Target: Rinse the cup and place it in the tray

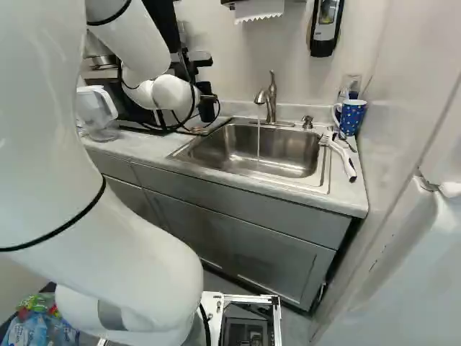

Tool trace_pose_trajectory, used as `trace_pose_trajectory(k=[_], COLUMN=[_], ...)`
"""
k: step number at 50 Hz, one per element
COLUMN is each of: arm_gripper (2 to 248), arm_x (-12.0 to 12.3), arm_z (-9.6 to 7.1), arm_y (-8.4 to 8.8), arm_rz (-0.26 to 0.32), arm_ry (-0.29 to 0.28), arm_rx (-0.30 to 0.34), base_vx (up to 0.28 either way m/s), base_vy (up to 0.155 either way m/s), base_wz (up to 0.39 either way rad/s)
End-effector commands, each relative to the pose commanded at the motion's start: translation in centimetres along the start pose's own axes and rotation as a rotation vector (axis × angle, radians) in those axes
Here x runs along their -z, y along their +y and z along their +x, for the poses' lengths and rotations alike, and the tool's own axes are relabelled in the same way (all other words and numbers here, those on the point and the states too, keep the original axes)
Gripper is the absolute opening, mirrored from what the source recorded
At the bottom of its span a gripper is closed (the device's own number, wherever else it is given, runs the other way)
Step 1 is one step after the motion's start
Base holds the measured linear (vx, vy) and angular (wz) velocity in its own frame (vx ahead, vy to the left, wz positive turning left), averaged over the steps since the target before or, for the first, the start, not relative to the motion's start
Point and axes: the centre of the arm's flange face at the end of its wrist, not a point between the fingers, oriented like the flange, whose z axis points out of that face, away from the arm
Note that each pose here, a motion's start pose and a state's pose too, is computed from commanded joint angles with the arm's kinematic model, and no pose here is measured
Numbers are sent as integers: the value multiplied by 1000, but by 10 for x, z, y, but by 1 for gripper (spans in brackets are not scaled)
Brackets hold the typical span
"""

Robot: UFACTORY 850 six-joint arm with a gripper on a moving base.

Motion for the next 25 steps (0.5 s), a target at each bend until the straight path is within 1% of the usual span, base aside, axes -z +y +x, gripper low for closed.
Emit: trace_pose_trajectory(k=[18, 25], arm_gripper=[122, 122], arm_x=[6, 11], arm_z=[-2, -8], arm_y=[26, 36], arm_rz=[-53, -74], arm_ry=[1, -7], arm_rx=[-14, -20], base_vx=[0, 0], base_vy=[0, 0], base_wz=[0, 0])
